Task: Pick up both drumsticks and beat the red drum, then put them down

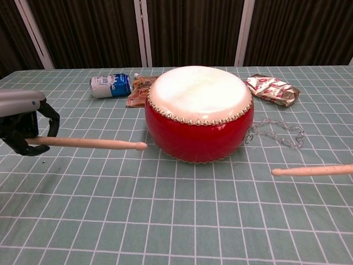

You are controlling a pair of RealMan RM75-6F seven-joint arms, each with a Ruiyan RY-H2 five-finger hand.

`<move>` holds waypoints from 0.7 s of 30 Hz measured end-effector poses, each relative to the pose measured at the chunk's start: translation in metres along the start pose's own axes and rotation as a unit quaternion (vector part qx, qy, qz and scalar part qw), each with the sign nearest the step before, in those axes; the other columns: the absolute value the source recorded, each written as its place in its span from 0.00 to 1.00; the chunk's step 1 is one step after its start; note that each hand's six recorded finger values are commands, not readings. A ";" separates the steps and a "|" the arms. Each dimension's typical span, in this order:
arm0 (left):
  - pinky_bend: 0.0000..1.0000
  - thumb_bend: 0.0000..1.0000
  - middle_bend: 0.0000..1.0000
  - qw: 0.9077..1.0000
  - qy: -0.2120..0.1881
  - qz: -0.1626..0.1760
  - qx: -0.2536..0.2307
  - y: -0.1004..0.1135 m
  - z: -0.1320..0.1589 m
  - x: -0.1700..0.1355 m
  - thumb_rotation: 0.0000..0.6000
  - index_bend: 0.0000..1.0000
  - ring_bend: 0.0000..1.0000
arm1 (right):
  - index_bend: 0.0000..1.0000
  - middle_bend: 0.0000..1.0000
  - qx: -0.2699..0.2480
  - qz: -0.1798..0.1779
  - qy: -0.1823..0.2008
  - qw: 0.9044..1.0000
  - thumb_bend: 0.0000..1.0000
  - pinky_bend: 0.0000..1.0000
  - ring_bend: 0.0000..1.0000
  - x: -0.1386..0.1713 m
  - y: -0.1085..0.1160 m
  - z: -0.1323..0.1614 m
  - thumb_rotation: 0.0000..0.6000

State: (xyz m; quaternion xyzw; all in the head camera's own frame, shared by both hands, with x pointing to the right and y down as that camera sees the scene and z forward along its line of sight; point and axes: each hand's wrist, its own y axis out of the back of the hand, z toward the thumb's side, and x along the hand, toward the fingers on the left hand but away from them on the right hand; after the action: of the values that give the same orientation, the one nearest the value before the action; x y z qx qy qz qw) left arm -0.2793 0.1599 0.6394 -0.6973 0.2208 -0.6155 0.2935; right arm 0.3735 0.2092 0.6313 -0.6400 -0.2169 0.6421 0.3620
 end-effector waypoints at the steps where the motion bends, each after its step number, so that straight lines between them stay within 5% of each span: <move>1: 1.00 0.55 1.00 1.000 0.003 -0.003 0.002 -0.003 0.001 0.003 1.00 0.76 1.00 | 0.95 1.00 0.002 0.002 -0.002 1.000 0.62 1.00 1.00 -0.002 -0.001 0.000 1.00; 14: 1.00 0.50 1.00 1.000 0.007 -0.019 0.002 -0.029 0.037 0.037 1.00 0.69 1.00 | 0.95 1.00 0.009 0.006 -0.013 1.000 0.62 1.00 1.00 -0.011 -0.005 -0.003 1.00; 21: 1.00 0.30 1.00 1.000 -0.005 -0.021 0.006 -0.031 0.056 0.042 1.00 0.44 1.00 | 0.62 1.00 0.013 0.007 -0.017 1.000 0.51 1.00 1.00 -0.011 -0.005 -0.005 1.00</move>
State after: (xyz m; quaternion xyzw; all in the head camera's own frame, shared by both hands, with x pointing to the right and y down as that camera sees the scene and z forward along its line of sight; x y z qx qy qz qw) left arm -0.2197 0.1620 0.6872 -0.7029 0.2008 -0.6197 0.2857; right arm 0.3784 0.2029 0.6422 -0.6256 -0.2100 0.6584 0.3618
